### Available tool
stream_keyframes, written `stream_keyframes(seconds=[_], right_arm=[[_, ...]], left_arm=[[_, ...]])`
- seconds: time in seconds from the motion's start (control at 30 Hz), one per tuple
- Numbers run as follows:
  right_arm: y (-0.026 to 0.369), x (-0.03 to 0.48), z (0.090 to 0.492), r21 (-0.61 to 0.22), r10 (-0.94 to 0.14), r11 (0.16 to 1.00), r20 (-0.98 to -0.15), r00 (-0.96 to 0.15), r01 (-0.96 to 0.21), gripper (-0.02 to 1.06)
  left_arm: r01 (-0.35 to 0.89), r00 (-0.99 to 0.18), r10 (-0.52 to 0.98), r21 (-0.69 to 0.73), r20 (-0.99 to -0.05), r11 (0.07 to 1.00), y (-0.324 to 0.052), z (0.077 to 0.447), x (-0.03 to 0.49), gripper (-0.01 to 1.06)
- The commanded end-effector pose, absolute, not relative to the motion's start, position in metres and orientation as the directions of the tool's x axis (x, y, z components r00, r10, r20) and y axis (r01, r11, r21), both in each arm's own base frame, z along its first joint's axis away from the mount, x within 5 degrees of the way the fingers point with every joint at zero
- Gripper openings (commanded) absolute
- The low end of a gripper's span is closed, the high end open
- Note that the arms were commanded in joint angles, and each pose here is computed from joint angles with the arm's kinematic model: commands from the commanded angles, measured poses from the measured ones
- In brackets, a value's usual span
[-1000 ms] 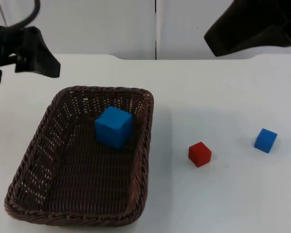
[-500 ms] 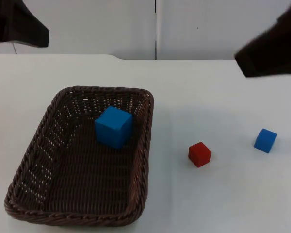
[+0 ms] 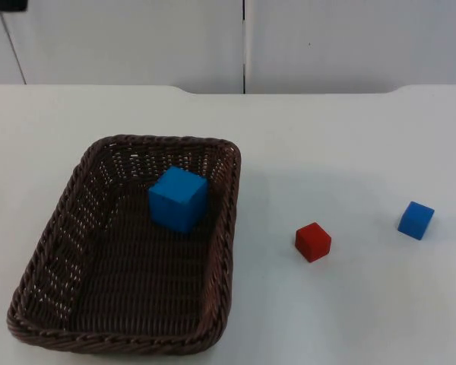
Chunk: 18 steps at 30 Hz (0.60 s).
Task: Pick up the basket with the left hand and place the largest block into the basket with the right hand.
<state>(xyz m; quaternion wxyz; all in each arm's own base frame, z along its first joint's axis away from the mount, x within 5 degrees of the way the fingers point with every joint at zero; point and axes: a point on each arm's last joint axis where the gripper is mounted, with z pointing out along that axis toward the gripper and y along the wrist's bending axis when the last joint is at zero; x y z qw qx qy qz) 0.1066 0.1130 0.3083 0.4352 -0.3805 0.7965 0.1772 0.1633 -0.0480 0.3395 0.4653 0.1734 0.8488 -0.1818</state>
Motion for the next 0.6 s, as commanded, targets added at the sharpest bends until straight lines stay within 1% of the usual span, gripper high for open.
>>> stream_keyframes(seconds=[0.0, 0.1, 0.27, 0.57], right_arm=[[0.108, 0.101, 0.308, -0.044, -0.434, 0.649, -0.842, -0.321, -0.760, 0.78], [0.099, 0.092, 0.308, -0.041, -0.423, 0.648, -0.849, -0.315, -0.760, 0.78], [0.081, 0.072, 0.310, -0.008, -0.385, 0.648, -0.866, -0.319, -0.762, 0.78], [0.054, 0.044, 0.315, -0.010, -0.355, 0.641, -0.891, -0.285, -0.767, 0.78]], left_arm=[[0.482, -0.488, 0.139, -0.133, -0.862, 0.866, -0.048, 0.344, 0.151, 1.05], [0.495, -0.458, 0.146, -0.114, -0.877, 0.861, -0.048, 0.350, 0.137, 1.05], [0.492, -0.410, 0.168, -0.063, -0.896, 0.868, -0.045, 0.359, 0.105, 1.05], [0.445, -0.416, 0.185, -0.022, -0.890, 0.895, -0.037, 0.360, 0.076, 1.05]])
